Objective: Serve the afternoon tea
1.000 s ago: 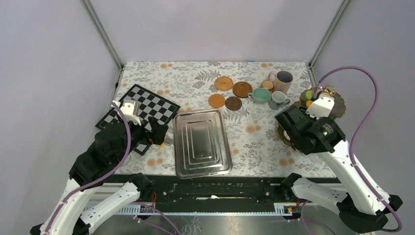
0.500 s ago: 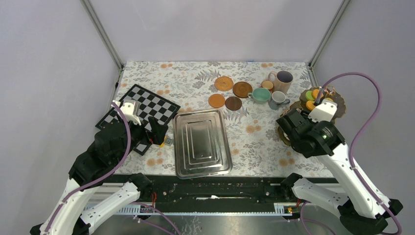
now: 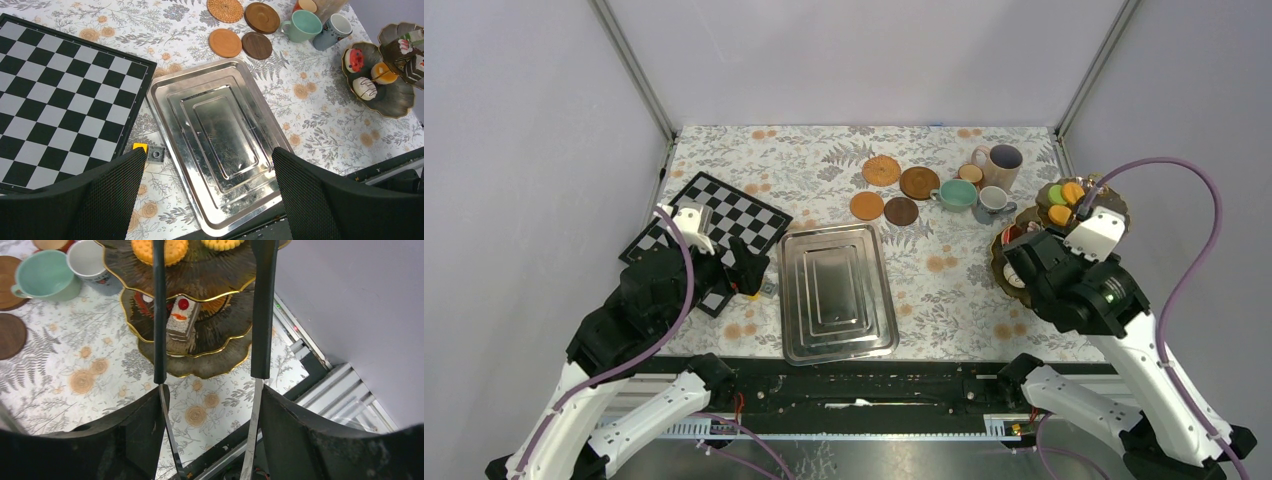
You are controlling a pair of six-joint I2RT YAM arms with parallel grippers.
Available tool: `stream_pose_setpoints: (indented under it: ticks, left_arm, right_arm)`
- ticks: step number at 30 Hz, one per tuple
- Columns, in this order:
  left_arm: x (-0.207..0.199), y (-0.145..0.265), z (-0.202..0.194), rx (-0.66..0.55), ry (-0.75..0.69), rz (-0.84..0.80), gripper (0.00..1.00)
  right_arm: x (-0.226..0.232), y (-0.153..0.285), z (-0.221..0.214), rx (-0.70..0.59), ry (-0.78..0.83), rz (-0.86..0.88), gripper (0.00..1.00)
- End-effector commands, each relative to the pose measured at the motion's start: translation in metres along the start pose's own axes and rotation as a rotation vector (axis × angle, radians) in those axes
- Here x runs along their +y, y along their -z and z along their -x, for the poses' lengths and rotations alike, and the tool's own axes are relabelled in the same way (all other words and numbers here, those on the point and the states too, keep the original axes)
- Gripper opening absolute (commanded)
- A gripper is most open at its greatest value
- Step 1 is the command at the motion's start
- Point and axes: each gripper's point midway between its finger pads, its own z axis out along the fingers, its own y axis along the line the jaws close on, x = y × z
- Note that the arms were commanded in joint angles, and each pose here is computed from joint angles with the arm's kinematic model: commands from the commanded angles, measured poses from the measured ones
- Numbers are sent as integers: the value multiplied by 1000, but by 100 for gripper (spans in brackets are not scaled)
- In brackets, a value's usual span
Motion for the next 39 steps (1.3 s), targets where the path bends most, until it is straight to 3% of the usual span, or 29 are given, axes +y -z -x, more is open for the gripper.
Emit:
stream_pose_setpoints:
  ticks: [1, 6, 9, 13, 16, 20, 24, 29, 39]
  left_arm:
    - [-9, 4, 18, -43, 23, -33, 99]
    - [-12, -1, 19, -35, 30, -35, 99]
    - [-16, -6, 20, -32, 38, -43, 99]
    - [-19, -14, 20, -25, 45, -45, 99]
    - [-18, -16, 25, -35, 42, -29, 99]
    - [-16, -17, 39, -63, 20, -3, 99]
    - [-17, -21, 64, -115, -3, 22, 99]
    - [-31, -32, 106, -225, -23, 4, 99]
    - [-48, -84, 145, -344, 22, 45, 99]
  right_arm:
    - [3, 12, 29, -91, -36, 122, 68]
    - [36, 50, 55, -211, -6, 537, 67]
    - [73, 94, 55, -234, 85, 875, 69]
    - [121, 115, 26, -122, 210, 1107, 69]
    - [163, 105, -15, 26, 295, 1181, 68]
    - [215, 99, -53, 171, 247, 1282, 67]
    - [262, 97, -98, 244, 263, 1249, 68]
    - [299, 78, -158, 301, 304, 1026, 67]
    - [340, 78, -236, 184, 422, 756, 68]
